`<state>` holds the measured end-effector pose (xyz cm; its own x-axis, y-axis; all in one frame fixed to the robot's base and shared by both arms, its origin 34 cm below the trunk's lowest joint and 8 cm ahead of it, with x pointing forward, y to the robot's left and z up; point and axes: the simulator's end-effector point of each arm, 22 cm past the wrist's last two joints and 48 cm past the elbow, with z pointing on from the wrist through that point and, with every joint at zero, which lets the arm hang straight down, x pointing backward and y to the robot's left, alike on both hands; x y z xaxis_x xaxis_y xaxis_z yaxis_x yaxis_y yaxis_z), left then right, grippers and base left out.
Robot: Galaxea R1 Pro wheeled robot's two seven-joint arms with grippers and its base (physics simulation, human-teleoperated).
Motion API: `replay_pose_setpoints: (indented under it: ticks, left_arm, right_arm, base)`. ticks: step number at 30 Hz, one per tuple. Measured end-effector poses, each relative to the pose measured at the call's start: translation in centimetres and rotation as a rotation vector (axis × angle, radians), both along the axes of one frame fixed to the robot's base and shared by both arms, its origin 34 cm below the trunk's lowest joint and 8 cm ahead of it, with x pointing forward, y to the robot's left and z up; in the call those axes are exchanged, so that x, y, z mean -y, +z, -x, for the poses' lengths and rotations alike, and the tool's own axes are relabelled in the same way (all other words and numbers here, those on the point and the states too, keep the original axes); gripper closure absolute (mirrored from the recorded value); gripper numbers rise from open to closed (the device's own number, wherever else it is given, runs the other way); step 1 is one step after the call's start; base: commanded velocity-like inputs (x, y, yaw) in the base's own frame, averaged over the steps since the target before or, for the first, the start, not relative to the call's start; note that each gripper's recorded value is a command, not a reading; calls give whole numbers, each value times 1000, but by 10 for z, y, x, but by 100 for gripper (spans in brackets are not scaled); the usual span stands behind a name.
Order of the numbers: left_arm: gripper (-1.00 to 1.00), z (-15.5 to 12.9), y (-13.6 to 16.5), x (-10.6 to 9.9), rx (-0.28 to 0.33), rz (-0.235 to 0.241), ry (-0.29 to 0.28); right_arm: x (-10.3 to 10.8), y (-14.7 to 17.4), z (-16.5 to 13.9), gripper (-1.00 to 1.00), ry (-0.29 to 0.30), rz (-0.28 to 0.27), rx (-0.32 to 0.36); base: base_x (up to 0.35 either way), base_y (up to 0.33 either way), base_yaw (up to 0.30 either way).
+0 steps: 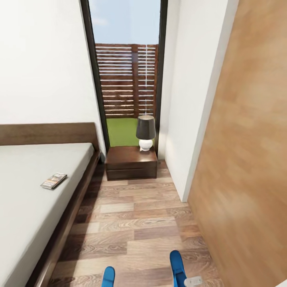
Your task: In the bedroom, move the book from the bed onto either nightstand, and place the two sandals side by side next to the bed.
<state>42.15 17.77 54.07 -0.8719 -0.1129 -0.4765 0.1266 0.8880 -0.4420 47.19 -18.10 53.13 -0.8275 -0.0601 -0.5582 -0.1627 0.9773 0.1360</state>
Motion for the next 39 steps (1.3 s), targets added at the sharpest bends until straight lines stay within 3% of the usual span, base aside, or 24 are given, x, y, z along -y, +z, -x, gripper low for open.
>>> replay_pose_setpoints:
  ticks: [39]
  left_arm:
    - [100,0,0,1,0,1,-1]
  right_arm:
    - [0,0,0,100,0,0,0]
  base:
    - [312,0,0]
